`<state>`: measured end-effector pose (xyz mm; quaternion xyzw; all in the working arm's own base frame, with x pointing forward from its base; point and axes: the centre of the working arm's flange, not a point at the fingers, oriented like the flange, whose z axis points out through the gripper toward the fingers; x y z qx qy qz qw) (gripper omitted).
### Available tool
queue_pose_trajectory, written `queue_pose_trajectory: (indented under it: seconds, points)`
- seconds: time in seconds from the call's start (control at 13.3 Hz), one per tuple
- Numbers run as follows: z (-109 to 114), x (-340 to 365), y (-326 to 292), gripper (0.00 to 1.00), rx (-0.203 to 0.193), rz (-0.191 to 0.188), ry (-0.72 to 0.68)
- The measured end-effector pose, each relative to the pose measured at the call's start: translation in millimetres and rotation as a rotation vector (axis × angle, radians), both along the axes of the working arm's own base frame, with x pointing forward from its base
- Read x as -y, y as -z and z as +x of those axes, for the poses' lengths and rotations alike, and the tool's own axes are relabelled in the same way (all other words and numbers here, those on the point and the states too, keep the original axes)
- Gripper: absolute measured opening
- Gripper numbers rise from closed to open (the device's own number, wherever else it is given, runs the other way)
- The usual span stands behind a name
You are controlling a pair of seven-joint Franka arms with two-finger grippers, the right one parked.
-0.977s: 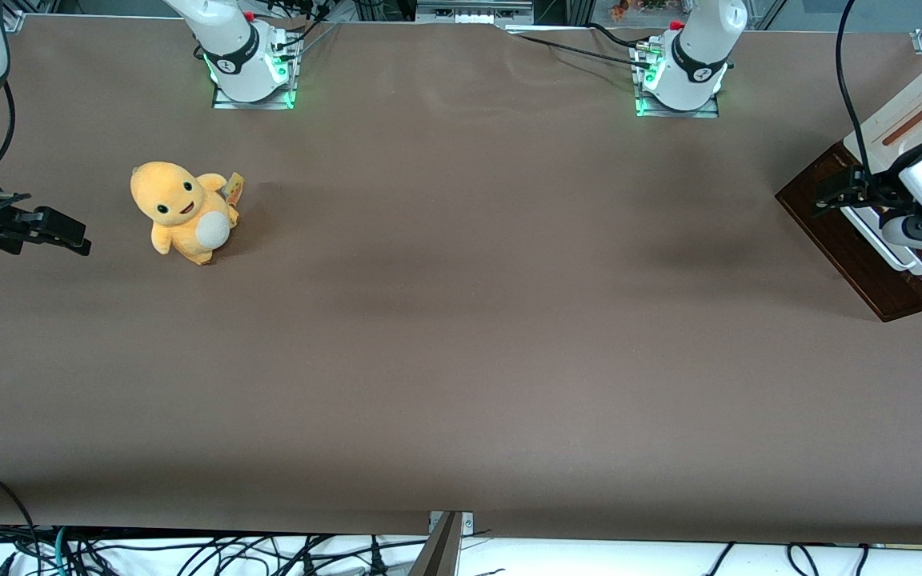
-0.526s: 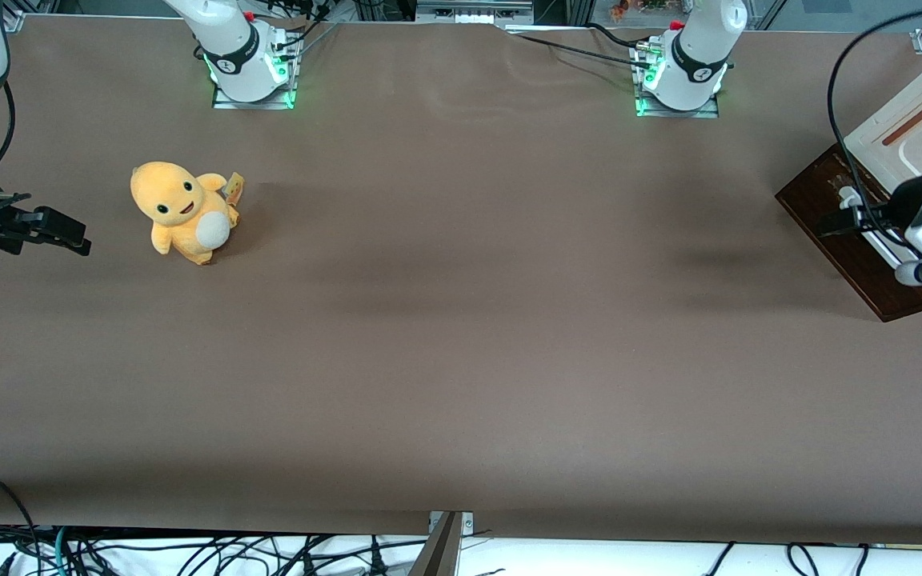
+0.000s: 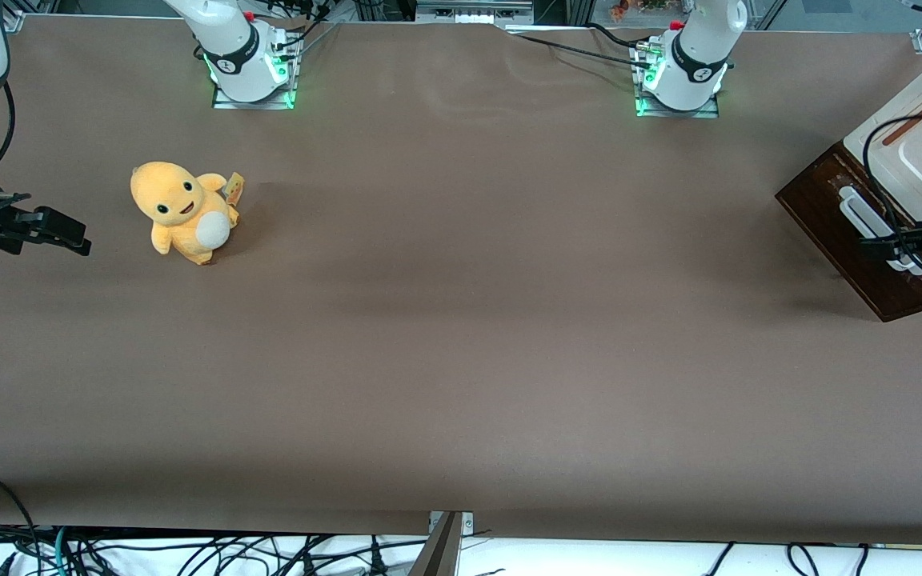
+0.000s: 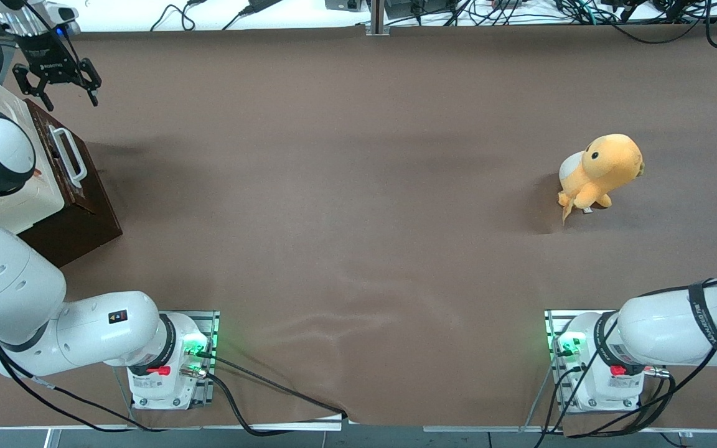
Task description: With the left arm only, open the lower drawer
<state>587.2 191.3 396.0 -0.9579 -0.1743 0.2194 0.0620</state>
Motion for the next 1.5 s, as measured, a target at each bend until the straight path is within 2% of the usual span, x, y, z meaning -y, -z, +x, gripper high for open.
queue_pose_trajectory:
  seconds: [0.3,0.53,0.68,0.9,1.13,1.28,1.5]
  points:
    - [-1.1,0.8,27.5,1.0,0.014,0.127,-0.083]
    - [-6.8,5.3,54.3,1.0,0.063,0.225,-0.125]
    - [-17.3,8.7,69.9,1.0,0.101,0.271,-0.144]
    - [-32.6,9.6,85.9,1.0,0.119,0.373,-0.163]
    - [-37.3,11.5,93.8,1.0,0.139,0.404,-0.205]
    - [-40.1,14.1,102.0,1.0,0.154,0.408,-0.227]
    - [-44.7,15.2,109.4,1.0,0.152,0.413,-0.243]
